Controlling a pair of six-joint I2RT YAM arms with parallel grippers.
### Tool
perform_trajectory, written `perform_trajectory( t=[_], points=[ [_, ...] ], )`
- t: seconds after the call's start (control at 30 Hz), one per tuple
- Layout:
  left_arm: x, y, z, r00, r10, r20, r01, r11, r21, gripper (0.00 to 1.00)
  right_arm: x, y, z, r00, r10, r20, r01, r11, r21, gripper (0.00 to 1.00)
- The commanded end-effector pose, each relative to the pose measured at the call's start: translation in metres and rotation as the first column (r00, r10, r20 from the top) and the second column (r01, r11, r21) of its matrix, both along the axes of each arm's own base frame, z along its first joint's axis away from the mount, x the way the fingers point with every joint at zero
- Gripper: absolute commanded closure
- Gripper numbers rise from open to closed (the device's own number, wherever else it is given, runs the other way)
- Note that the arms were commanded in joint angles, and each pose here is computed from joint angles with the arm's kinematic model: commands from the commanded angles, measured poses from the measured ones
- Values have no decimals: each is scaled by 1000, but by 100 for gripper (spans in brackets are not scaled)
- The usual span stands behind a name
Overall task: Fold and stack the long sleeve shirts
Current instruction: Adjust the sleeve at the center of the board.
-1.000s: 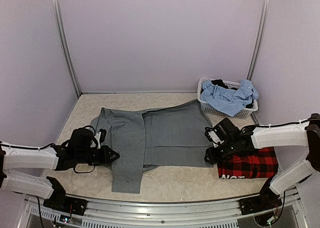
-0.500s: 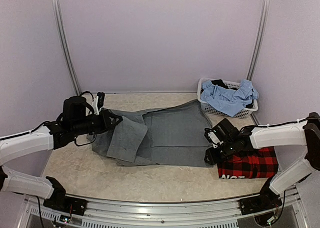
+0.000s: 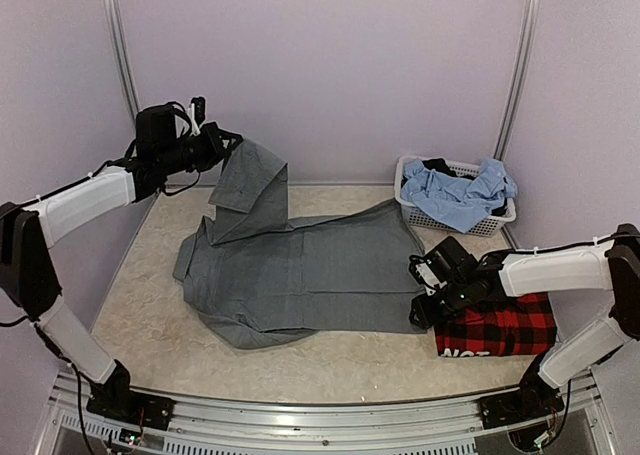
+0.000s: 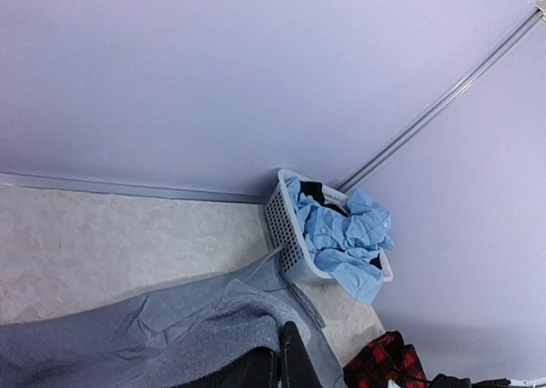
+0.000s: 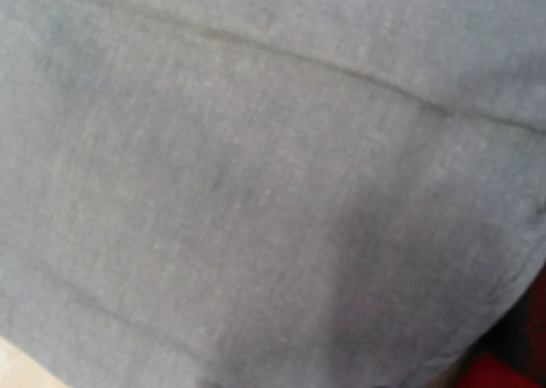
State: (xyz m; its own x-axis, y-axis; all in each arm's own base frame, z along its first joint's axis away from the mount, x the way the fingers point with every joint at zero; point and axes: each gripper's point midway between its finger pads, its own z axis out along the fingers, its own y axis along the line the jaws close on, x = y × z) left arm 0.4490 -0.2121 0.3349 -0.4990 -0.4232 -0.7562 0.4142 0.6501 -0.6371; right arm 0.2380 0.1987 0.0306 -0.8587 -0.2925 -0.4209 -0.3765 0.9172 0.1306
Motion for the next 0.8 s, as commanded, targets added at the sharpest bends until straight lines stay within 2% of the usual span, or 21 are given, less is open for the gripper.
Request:
perform_trajectory(
  t=[0.0,0.17,0.3,0.5,0.7,0.77],
  points=[
    [47,-7,8,998,-45,43,45,999,5,100,5,3,4,1000,1,29,-1,1000,-3,55],
    [99,-6,28,996,-25,91,24,1000,5,100,5,2,6,999,-3,32,3,1000,-5,55],
    [121,-2,45,991,-16,132,17,1000,-6,100,3,0,6,999,-8,32,9,1000,-8,55],
    [130,-1,51,986,-43,163,43,999,2,100,6,2,4,1000,-11,26,11,1000,-14,55],
    [125,8,16,989,-74,130,75,997,2,100,8,4,3,1000,-6,24,6,1000,-16,55],
    [124,11,20,986,-87,145,88,996,1,100,10,6,3,1000,-3,20,4,1000,-19,55]
  ],
)
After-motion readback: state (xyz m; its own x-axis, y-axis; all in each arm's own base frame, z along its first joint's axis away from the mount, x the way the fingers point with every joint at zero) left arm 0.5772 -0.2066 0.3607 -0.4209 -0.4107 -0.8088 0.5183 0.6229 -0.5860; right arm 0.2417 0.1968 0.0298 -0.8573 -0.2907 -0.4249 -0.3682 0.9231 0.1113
